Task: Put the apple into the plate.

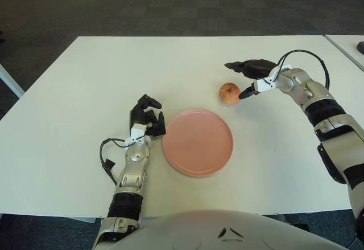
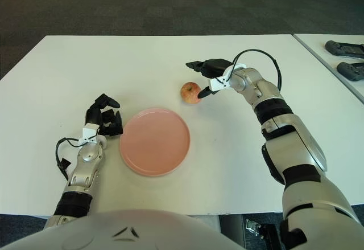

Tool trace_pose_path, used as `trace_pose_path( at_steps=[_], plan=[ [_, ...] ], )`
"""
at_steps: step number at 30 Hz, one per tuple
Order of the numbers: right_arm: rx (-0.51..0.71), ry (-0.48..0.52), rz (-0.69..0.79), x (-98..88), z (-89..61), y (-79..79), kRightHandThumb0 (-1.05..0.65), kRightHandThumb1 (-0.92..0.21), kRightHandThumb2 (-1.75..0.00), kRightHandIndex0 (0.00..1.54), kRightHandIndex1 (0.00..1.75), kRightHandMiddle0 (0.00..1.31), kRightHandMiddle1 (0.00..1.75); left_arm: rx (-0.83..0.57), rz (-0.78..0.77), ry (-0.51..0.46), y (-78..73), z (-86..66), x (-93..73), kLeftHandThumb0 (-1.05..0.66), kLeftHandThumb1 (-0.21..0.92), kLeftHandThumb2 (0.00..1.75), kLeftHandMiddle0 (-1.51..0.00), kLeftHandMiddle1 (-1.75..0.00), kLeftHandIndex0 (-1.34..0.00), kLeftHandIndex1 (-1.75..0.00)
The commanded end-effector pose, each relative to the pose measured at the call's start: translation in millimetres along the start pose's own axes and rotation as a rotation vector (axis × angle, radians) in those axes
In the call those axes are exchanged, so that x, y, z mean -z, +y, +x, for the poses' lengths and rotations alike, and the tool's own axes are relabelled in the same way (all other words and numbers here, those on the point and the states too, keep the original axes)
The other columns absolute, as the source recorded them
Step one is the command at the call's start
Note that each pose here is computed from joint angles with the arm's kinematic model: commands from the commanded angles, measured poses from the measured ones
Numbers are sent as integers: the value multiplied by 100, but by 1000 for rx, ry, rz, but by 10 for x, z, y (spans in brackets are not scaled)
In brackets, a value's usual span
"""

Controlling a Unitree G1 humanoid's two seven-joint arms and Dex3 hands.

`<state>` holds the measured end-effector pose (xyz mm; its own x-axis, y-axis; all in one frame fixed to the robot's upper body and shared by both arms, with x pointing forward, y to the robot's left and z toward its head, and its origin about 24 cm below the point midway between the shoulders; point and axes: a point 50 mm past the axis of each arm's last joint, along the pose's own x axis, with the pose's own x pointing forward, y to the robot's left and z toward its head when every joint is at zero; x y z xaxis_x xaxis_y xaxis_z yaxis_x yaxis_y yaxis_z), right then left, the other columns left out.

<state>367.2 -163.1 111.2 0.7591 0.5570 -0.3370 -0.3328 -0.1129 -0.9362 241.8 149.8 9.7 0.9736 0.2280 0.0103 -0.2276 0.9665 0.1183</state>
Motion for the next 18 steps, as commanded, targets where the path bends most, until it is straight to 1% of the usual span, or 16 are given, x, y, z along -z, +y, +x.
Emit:
trace_pose_path(
  at_steps=[1,18],
  plan=[
    [4,-8,-23,-42,25,-24,-105,-92,-23,0,0,0,0,5,6,12,-3,-1,20,-54,15,152,-123,-175,-75,-175],
    [-18,-13,-34,-80,55,25,-105,-92,-24,0,0,0,0,0,12,16,3,-1,18,-54,15,152,-122,-175,-75,-175]
  ],
)
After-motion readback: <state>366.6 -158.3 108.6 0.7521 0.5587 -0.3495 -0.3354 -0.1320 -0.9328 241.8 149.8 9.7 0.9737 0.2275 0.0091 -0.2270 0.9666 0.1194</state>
